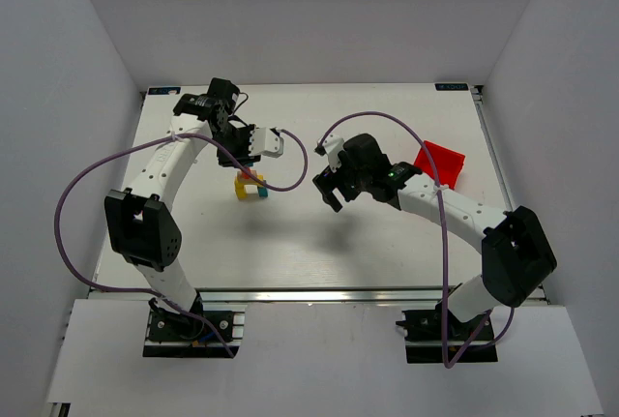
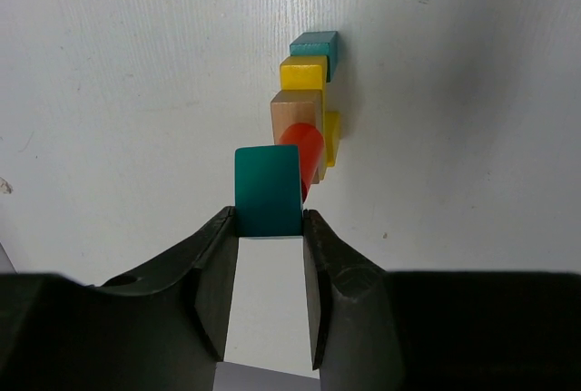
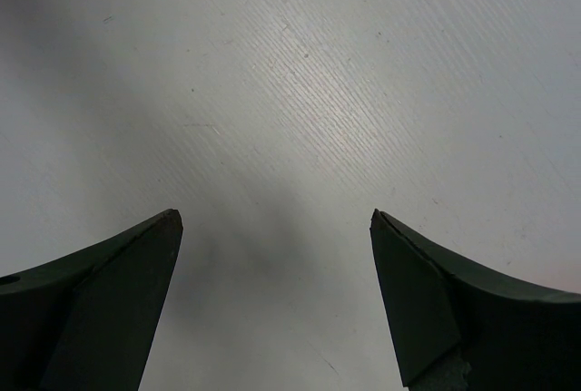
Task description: Build the wood block tower
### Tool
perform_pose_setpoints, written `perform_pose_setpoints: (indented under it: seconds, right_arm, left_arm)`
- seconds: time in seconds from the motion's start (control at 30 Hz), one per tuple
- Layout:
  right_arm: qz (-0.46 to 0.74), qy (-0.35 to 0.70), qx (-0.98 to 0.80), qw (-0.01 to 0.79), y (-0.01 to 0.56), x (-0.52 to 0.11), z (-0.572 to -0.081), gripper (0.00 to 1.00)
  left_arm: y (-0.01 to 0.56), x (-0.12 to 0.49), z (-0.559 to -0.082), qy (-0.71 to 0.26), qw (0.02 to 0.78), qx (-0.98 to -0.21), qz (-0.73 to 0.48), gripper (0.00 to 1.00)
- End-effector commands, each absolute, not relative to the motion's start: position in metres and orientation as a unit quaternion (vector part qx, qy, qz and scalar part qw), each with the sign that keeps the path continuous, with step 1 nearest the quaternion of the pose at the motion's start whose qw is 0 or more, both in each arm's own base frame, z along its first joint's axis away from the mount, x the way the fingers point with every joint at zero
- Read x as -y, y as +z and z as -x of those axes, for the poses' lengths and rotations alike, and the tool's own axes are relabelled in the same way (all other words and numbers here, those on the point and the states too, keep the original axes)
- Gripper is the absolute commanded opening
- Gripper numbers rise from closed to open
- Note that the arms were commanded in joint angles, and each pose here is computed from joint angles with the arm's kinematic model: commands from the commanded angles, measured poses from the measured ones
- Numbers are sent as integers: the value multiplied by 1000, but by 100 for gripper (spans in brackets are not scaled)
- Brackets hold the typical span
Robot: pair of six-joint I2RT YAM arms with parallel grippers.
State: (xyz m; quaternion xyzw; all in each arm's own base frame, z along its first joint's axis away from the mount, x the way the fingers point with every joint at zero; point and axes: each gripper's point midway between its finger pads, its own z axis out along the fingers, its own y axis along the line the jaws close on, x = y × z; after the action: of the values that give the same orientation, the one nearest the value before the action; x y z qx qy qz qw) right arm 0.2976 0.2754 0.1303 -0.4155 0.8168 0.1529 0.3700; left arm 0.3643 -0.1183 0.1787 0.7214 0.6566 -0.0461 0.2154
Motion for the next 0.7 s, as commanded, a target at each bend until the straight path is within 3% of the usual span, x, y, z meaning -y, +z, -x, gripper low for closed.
perform_pose_setpoints:
  seconds: [0.0,0.47,0.57,0.63,0.67]
  right_arm:
    - [415,154,-805,395,148,-274,-300,89]
    - [419,162,-802,395,150,-276,-298,89]
    - [417,166,-799,400,154,-276,-297,90]
    - [415,169,-799,402,156,-276,-296,89]
    - [411,169,-799,404,158,-276,-296,89]
  left_arm:
    - [186,123,-365,-44,230,-647,-726,44]
    - [203,126,-367,-44,253,-650,-716,69]
    - [219,126,-366,-38,273,-646,-712,81]
    - [229,127,-365,-37,287,-643,-709,98]
    - [237,129,-365,-34,297,-642,-707,98]
